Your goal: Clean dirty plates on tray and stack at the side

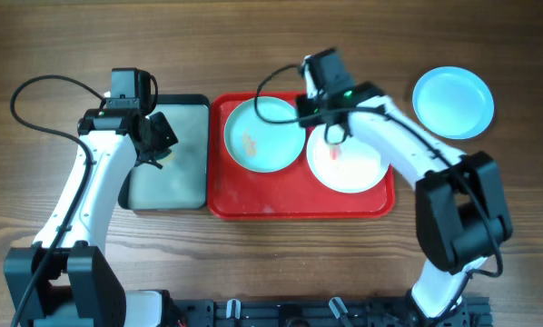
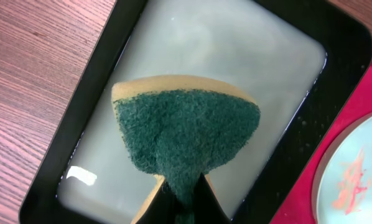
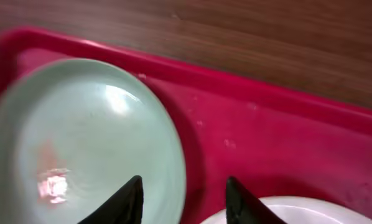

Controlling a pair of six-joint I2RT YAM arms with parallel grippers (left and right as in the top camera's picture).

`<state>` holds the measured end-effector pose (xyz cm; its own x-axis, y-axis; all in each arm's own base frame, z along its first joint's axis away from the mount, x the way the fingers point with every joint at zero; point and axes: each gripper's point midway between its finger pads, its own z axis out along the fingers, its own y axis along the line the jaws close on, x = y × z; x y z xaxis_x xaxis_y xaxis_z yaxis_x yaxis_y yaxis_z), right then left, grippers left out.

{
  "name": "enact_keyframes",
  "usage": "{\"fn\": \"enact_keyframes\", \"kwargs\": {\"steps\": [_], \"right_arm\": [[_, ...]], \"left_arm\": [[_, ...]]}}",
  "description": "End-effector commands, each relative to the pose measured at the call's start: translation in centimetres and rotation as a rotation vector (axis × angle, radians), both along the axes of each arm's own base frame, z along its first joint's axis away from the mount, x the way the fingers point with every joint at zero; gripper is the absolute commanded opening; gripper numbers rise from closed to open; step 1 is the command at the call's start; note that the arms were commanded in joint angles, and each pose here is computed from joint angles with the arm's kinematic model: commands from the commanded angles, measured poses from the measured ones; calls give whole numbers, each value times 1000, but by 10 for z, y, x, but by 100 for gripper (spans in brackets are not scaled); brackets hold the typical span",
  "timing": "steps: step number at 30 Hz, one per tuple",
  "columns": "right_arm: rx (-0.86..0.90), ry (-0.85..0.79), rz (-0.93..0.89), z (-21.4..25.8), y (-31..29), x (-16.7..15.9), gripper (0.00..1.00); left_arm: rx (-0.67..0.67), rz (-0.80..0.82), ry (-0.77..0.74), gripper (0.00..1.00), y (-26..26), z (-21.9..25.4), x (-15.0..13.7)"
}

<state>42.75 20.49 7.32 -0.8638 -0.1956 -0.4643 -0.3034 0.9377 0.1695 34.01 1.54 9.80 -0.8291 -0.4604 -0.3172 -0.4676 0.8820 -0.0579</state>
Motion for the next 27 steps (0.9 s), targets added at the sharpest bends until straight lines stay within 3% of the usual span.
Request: {"fn": "enact_keyframes", "kwargs": {"steps": [1, 4, 8, 14, 19, 21, 23, 27], "right_arm": [[175, -16, 153, 29, 8, 13, 37], [122, -38, 261, 19, 12, 9, 36], [81, 25, 278, -19, 23, 4, 24], [12, 80, 226, -59, 16, 5, 26], [21, 90, 207, -61, 16, 5, 23], [17, 103, 207, -62, 15, 2, 10], [12, 122, 205, -63, 14, -2, 4], [62, 184, 55, -48, 11, -9, 4]], "left_arm": [[-33, -30, -19, 4, -6, 0, 4], [-59, -40, -45, 4, -11, 2, 10], [-58, -40, -52, 4, -11, 3, 12], [-57, -43, -51, 4, -11, 3, 12], [-58, -43, -50, 4, -11, 3, 12], [-57, -43, -50, 4, -11, 3, 12], [-57, -43, -47, 4, -11, 3, 11], [-38, -102, -45, 4, -13, 3, 11]]}}
